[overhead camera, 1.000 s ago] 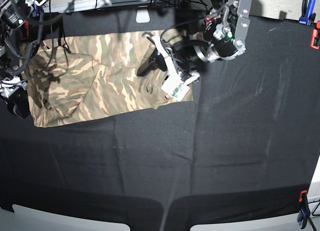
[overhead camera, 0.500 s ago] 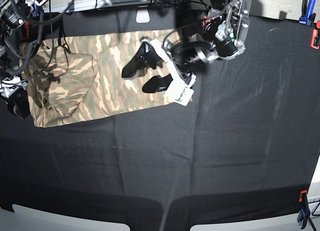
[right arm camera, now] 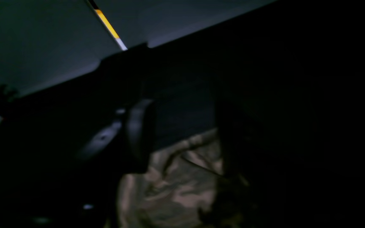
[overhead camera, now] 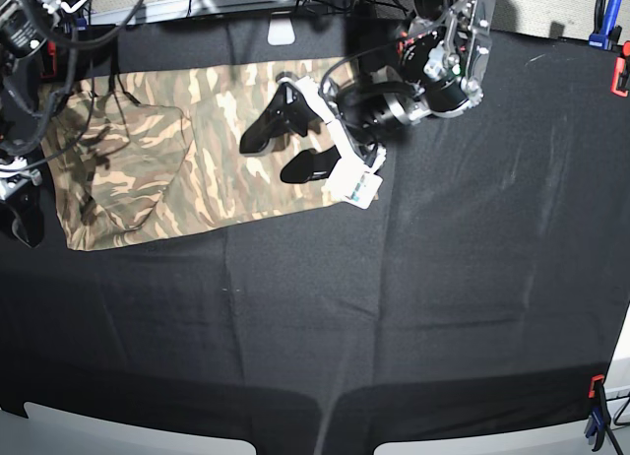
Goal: Layout the t-shirt on the table in an organized manner, then fold the t-shirt properly
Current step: 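Hold the folded end with the left gripper while the right gripper grasps the other end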
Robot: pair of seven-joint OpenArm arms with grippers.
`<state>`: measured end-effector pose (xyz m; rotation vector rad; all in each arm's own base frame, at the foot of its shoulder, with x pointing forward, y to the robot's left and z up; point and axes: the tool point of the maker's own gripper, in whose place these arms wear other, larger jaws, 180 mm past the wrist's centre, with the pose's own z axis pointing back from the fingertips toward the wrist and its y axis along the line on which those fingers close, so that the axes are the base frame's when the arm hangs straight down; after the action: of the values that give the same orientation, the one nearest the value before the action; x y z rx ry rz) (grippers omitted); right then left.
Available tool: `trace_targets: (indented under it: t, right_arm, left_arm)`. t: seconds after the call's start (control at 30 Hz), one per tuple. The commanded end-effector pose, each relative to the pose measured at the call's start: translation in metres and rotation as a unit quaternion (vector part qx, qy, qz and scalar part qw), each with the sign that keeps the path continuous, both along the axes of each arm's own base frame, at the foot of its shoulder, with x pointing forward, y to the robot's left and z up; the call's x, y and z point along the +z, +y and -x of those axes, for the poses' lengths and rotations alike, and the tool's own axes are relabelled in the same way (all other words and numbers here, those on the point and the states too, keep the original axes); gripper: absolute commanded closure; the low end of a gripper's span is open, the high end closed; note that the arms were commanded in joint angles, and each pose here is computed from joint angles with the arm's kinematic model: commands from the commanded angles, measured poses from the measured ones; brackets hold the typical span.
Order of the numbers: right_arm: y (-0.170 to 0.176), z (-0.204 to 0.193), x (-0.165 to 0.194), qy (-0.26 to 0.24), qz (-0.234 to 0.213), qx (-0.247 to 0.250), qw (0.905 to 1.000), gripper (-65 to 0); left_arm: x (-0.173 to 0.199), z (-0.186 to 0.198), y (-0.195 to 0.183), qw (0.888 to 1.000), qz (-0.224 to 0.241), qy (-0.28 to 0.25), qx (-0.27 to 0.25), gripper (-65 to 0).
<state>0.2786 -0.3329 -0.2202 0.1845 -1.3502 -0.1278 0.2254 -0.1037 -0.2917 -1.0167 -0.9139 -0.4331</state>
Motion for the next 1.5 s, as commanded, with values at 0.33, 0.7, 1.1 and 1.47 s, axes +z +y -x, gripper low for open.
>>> trace_targets:
  t: [0.33, 0.7, 1.1, 1.47]
  right_arm:
    - [-0.024, 0.000, -0.004, 0.047, 0.079, -0.038, 0.9951, -43.3]
    - [-0.062, 0.011, -0.048, 0.148, 0.071, -0.055, 0.9849, -43.2]
    - [-0.093, 0.043, -0.121, 0.274, -0.054, -0.045, 0.9591, -43.2]
    - [-0.057, 0.047, -0.172, 0.370, -0.043, 0.019, 0.9280, -43.2]
  left_arm:
    - [0.010, -0.001, -0.004, 1.000, 0.002, -0.010, -0.017, -40.4]
    - [0.010, -0.001, -0.004, 1.000, 0.000, -0.010, -0.017, -40.4]
    - [0.009, -0.001, -0.003, 1.000, -0.001, -0.010, -0.017, -40.4]
    - [0.009, -0.001, -0.003, 1.000, -0.001, -0.010, -0.017, -40.4]
